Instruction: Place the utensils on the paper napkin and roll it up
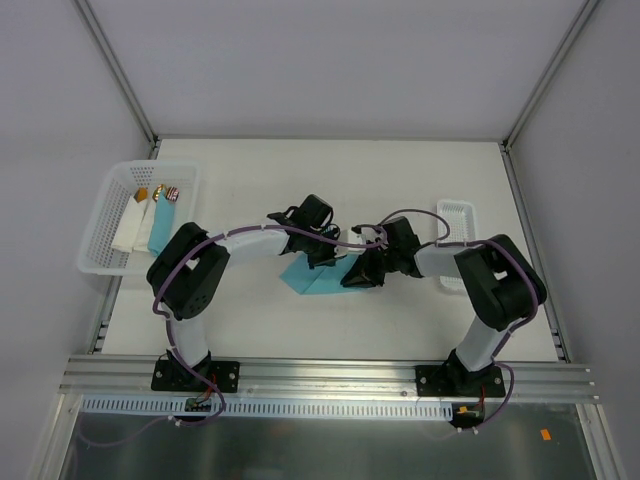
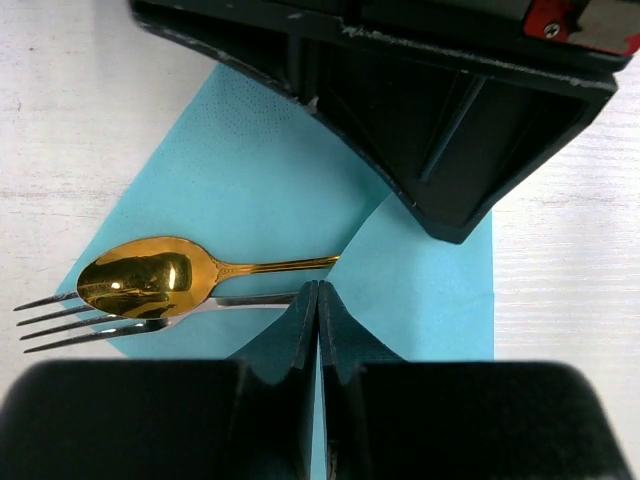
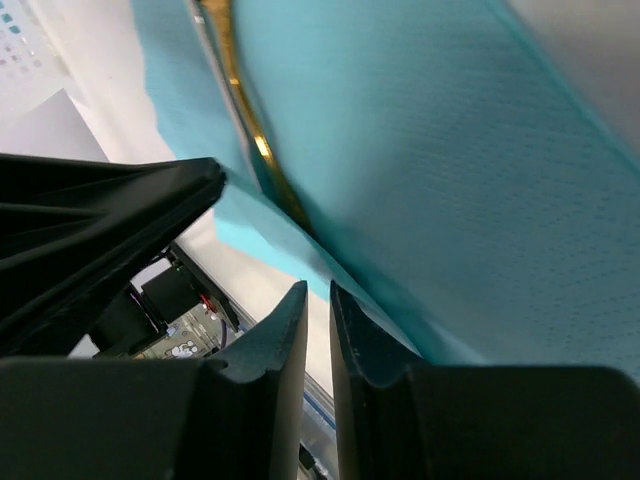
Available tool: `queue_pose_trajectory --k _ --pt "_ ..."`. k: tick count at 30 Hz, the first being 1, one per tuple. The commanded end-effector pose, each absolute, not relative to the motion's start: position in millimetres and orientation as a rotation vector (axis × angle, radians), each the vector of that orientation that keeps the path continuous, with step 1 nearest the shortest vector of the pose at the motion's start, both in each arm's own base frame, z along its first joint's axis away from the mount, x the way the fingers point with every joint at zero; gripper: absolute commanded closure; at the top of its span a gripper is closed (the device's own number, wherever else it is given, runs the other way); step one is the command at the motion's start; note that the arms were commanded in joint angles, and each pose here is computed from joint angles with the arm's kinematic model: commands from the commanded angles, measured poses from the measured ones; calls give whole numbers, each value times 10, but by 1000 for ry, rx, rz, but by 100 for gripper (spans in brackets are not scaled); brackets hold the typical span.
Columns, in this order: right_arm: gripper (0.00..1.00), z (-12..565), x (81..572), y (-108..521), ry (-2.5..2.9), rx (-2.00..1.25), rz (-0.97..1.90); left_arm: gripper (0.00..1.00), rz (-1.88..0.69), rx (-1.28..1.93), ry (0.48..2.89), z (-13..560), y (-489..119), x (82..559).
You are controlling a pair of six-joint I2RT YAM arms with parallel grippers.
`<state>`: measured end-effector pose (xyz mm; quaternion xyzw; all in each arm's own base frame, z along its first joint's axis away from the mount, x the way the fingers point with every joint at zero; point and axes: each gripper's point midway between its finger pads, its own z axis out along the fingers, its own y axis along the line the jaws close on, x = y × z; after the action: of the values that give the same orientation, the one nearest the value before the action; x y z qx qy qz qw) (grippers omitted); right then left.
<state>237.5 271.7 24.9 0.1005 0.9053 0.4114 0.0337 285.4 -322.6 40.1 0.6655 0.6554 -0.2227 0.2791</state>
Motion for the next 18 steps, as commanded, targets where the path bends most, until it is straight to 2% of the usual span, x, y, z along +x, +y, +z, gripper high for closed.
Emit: queue_pose_trajectory --k 1,3,6,8,9,12,13,18 --pt "83 187 2348 2728 2797 339 1272 100 -619 1762 1704 544 -3296 2911" --pt "86 118 2322 2708 2820 360 1255 100 -614 1722 1727 635 -3284 2923" --pt "87 66 2307 2689 2835 374 1236 87 -628 1642 1761 902 -3225 2892" --pt "88 47 2310 2684 2836 376 1228 70 -672 1562 1806 1157 -3131 2845" --pt "88 38 2308 2683 2839 378 1227 67 -693 1540 1824 1224 -3089 2818" --pt "90 5 2303 2670 2846 387 1212 71 -819 1460 1929 1385 -2961 2601" --pt "90 -10 2297 2668 2849 388 1207 75 -866 1416 1979 1414 -2931 2527" --pt "91 -47 2302 2640 2853 416 1181 83 -1123 1273 2197 1278 -2939 2182"
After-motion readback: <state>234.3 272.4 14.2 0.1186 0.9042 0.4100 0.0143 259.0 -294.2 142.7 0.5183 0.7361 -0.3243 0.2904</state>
